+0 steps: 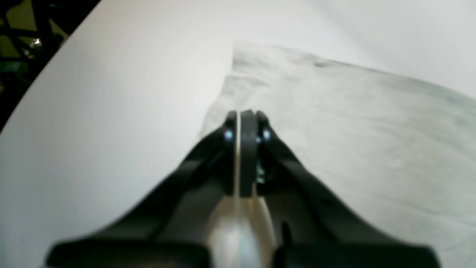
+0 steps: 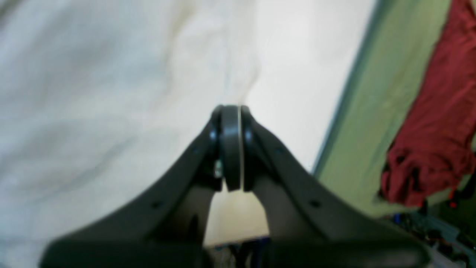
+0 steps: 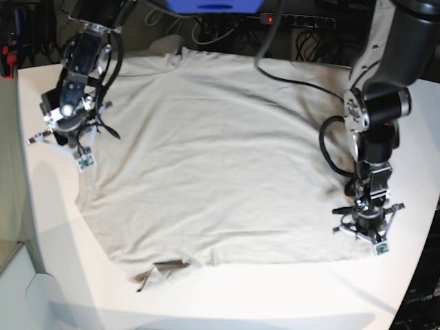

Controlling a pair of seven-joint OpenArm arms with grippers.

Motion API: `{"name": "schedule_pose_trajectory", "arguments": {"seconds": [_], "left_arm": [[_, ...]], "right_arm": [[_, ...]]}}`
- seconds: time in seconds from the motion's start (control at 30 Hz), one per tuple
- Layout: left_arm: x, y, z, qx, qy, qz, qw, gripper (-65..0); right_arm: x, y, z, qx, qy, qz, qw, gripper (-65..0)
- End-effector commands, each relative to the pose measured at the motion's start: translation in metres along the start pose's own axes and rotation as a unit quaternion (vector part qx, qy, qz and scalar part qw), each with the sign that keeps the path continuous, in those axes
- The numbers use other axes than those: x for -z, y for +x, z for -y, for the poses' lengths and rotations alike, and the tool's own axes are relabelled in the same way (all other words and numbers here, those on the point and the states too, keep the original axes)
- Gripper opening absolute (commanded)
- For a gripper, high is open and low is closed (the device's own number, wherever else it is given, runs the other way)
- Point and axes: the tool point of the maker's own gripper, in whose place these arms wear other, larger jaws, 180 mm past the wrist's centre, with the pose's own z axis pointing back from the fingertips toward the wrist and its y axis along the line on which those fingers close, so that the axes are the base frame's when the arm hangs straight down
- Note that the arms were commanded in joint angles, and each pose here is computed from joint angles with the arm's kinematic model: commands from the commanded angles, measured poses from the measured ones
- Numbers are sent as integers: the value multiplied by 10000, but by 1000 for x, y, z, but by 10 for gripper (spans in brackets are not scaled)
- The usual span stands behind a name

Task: Layout the t-shirt on the table in an organized manner, then fold the t-shirt properly
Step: 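Hold the shirt sides with both grippers and pull them apart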

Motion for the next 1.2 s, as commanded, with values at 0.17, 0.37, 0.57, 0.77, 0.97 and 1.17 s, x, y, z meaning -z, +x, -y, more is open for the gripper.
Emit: {"name": "schedule_pose_trajectory", "arguments": {"seconds": [0.17, 0.37, 0.57, 0.77, 0.97, 1.17], "left_arm": [[-5, 2, -18, 33, 181, -326, 9993, -635], [-14, -8, -20, 137, 191, -200, 9995, -633], [-15, -14, -18, 150, 169, -203, 9995, -633], [-11, -30, -18, 231, 152, -34, 9996, -632], [-4, -21, -17, 249, 121, 327, 9991, -632], [-2, 12, -17, 135, 144, 719, 9972, -632]], "right_arm": [[-4, 12, 8, -15, -92, 200, 9998, -647], [11, 5, -7, -68, 183, -2, 9998, -647], [31, 7, -31, -103, 587, 54, 9982, -647], [51, 12, -48, -95, 959, -32, 9953, -648], [71, 26, -60, -100, 1277, 63, 9917, -648], [77, 53, -47, -67, 1261, 304, 9915, -648]]}}
